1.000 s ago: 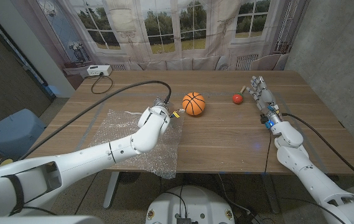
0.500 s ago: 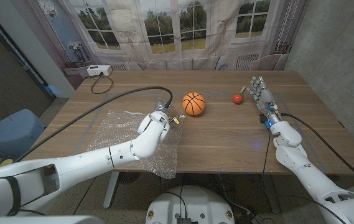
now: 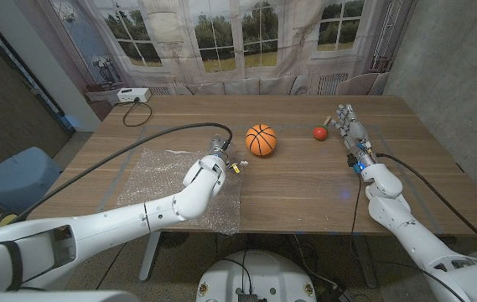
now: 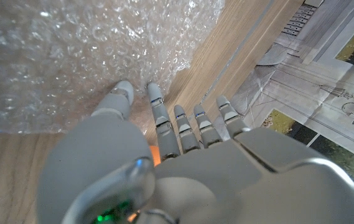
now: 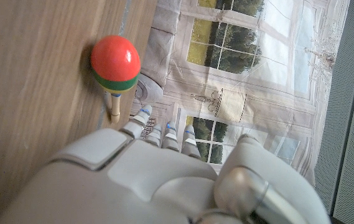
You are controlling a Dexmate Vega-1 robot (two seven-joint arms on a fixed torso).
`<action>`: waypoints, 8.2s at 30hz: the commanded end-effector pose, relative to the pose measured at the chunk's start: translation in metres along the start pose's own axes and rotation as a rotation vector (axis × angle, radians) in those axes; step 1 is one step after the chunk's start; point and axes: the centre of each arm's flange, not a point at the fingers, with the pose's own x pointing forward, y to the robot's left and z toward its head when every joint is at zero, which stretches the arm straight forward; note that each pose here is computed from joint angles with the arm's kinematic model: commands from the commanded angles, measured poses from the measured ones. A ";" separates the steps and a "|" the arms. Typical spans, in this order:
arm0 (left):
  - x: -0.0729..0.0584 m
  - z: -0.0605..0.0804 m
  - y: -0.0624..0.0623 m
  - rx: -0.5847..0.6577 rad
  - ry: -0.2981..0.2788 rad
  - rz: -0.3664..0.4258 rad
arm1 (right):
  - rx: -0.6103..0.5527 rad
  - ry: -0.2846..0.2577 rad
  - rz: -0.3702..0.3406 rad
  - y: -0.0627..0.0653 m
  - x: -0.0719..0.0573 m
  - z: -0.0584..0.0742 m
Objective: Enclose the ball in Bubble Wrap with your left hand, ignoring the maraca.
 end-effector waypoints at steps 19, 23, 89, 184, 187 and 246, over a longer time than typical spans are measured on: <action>-0.015 -0.026 -0.019 -0.163 0.134 0.410 | -0.032 0.001 -0.011 0.020 0.006 0.008; -0.019 -0.036 -0.016 -0.235 0.160 0.502 | -0.035 -0.005 -0.009 0.021 0.008 0.010; 0.050 -0.081 0.094 -0.619 -0.065 0.542 | -0.031 -0.026 -0.044 0.002 0.010 0.010; 0.030 -0.042 0.112 -0.418 -0.179 0.040 | -0.007 -0.019 -0.036 -0.002 -0.024 0.006; 0.033 -0.039 0.109 -0.430 -0.194 0.024 | -0.006 -0.020 -0.039 -0.003 -0.027 0.007; 0.103 0.016 0.077 -0.278 -0.204 0.042 | -0.014 -0.005 -0.097 -0.018 -0.025 -0.003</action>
